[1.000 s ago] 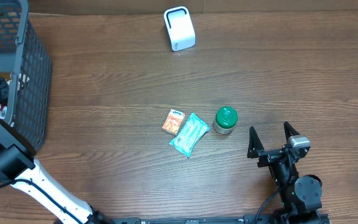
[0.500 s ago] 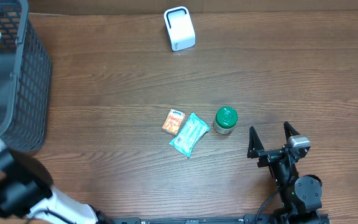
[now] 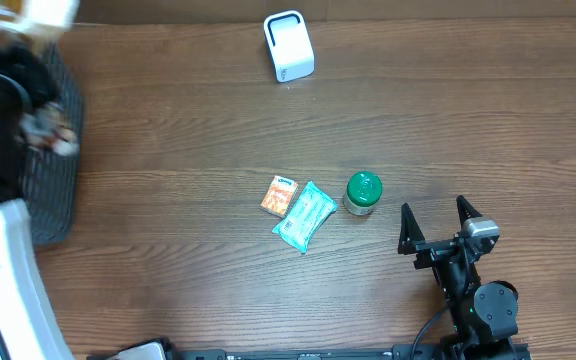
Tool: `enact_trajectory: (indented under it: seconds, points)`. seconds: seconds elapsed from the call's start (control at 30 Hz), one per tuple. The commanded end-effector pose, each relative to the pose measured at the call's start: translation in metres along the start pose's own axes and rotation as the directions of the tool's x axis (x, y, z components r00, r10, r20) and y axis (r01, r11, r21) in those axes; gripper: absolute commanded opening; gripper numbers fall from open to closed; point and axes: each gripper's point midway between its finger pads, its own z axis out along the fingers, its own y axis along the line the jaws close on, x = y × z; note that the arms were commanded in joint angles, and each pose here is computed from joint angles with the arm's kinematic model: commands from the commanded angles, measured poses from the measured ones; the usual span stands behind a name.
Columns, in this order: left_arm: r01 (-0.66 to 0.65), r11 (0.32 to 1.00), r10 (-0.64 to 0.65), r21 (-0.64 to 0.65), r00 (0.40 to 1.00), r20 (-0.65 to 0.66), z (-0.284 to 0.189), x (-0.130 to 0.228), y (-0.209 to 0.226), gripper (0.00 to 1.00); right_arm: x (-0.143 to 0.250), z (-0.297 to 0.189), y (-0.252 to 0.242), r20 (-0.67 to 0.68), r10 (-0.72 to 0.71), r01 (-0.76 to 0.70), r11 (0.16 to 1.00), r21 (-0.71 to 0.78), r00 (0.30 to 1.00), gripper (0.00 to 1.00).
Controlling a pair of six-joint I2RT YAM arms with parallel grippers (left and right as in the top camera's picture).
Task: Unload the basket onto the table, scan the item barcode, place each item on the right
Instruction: 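Lift the snack bag out of the basket toward the table center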
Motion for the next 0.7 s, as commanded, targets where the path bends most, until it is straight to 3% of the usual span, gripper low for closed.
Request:
enact_trajectory:
  seconds: [0.0,0.33,0.67]
  points:
    - [0.057,0.998,-0.054,0.034,0.993,-0.104,-0.004,0.03,-0.027,0.04,0.002,0.0,-0.002,0.004,-0.003,0.002,1.0,0.009,1.0,1.0]
    - [-0.046,0.997,0.074,0.07,0.87,-0.487,0.046,0.188,-0.082,0.04,0.002,0.0,-0.002,0.004,-0.003,0.002,1.0,0.009,1.0,1.0]
    - [-0.12,0.993,0.101,0.006,0.808,-0.581,0.083,0.309,-0.082,0.04,0.002,0.0,-0.002,0.004,-0.003,0.002,1.0,0.009,1.0,1.0]
